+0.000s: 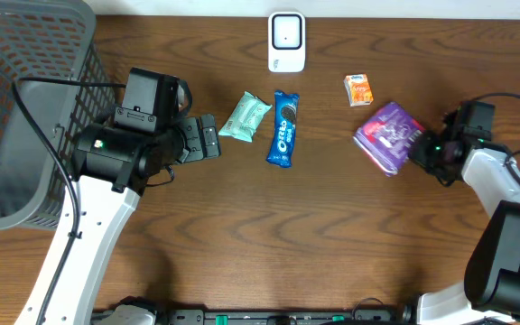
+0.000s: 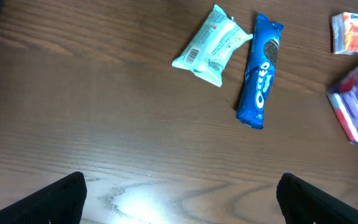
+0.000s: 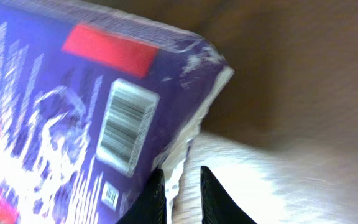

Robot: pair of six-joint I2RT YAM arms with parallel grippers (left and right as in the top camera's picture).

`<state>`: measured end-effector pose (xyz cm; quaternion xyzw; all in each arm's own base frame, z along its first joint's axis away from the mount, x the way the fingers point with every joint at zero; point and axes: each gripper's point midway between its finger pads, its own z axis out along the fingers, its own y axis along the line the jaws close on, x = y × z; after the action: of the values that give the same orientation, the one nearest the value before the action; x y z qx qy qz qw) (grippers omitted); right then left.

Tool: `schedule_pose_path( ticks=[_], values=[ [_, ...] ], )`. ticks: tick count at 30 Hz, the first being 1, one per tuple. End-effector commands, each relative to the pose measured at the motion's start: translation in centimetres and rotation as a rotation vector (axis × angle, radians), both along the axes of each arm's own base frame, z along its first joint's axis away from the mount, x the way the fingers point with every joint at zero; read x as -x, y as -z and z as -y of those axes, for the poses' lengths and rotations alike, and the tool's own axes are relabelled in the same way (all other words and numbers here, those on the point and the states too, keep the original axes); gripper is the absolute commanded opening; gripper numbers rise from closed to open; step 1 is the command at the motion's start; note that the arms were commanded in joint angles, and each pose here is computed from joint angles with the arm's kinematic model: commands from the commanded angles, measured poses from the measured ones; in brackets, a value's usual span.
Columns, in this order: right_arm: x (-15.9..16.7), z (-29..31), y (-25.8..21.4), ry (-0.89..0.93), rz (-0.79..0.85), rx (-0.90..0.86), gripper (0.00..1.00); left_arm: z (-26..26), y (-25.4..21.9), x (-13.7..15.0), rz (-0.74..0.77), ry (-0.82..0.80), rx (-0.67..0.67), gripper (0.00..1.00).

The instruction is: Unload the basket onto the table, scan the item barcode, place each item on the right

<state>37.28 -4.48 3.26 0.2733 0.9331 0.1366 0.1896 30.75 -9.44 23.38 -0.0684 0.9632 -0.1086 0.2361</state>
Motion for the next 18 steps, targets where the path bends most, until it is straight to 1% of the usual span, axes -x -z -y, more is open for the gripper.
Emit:
schedule_pose_path(
  ticks=[1,6,9,11,15,18],
  values=[
    [-0.5,-4.3,-0.5,-0.134,0.041,-0.125,0.17,-0.4,0.2,-0.2,-0.001,0.003,-0.021,0.98],
    [-1.0,-6.1,-0.9,-0.122,0.047,-0.163,0.18,-0.4,0.2,-0.2,-0.001,0.003,-0.021,0.98],
    [-1.5,-8.0,-2.1,-0.177,0.093,-0.237,0.19,-0.4,0.2,-0.2,-0.001,0.003,-0.021,0.98],
    [-1.6,-8.2,-2.7,-0.182,0.109,-0.242,0.2,-0.4,0.2,-0.2,-0.001,0.003,-0.021,0.98],
    [-1.9,-8.4,-5.2,-0.194,0.176,-0.227,0.21,-0.4,0.2,-0.2,-0.001,0.003,-0.021,0.98],
    [-2.1,-8.4,-8.0,-0.204,0.253,-0.211,0.22,-0.4,0.2,-0.2,-0.001,0.003,-0.021,0.98]
  ],
)
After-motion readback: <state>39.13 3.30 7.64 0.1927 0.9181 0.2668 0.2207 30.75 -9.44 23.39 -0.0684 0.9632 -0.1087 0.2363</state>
